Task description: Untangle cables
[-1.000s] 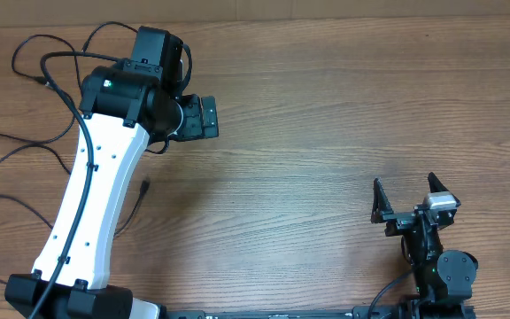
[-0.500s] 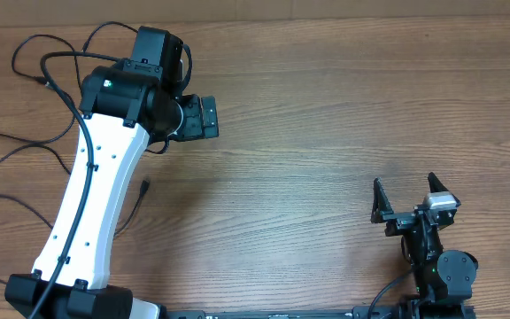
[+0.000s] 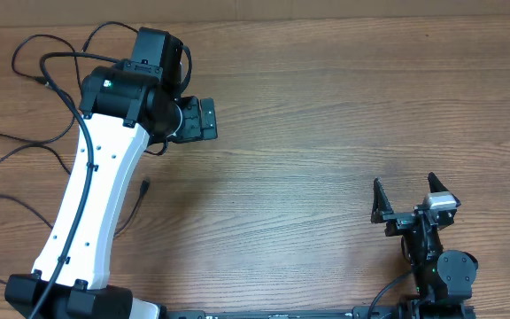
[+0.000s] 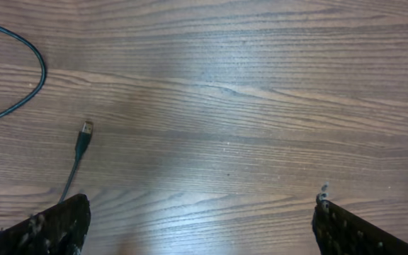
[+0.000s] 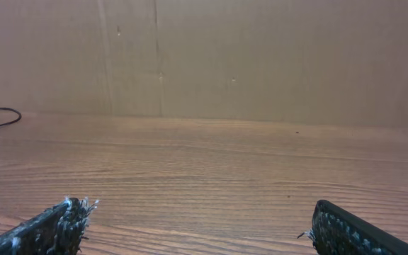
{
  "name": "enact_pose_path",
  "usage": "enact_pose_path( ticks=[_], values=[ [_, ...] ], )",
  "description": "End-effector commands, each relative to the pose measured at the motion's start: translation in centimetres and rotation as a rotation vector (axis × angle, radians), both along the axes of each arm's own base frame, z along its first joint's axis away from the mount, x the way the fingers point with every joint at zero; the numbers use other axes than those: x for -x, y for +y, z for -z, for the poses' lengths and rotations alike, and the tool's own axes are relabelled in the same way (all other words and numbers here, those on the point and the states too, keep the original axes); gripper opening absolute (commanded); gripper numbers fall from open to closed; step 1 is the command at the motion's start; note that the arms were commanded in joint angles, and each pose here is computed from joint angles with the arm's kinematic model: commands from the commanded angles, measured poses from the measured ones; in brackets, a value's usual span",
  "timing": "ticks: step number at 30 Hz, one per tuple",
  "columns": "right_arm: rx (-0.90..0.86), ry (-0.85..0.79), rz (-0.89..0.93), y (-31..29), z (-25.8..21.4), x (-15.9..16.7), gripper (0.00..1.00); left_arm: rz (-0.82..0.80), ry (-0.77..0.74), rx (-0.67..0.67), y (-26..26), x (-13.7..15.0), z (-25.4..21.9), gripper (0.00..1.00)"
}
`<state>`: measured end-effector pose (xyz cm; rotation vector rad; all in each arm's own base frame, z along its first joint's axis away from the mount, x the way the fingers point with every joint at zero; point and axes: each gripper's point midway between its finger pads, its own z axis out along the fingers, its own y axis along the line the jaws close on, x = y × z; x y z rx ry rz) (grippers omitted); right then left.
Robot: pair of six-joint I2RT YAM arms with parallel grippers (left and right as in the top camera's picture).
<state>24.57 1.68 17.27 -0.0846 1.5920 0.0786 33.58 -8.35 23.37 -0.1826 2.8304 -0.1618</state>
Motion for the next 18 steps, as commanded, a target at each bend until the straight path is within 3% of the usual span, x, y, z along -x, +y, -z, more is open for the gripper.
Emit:
enact_pose_path(
  ticks=[1,9,18],
  values=[
    [0.004,-0.007,0.014,-0.3,0.1,0.0,1.00,-0.006,-0.073,-0.009,0.6,0.6,-2.1,1.00],
    [0.004,-0.007,0.013,-0.3,0.1,0.0,1.00,-0.060,-0.158,0.002,2.0,4.3,-3.1,1.00],
    [0.004,-0.007,0.014,-0.3,0.1,0.0,1.00,-0.119,-0.188,-0.007,4.9,9.8,1.6,0.99]
  ],
)
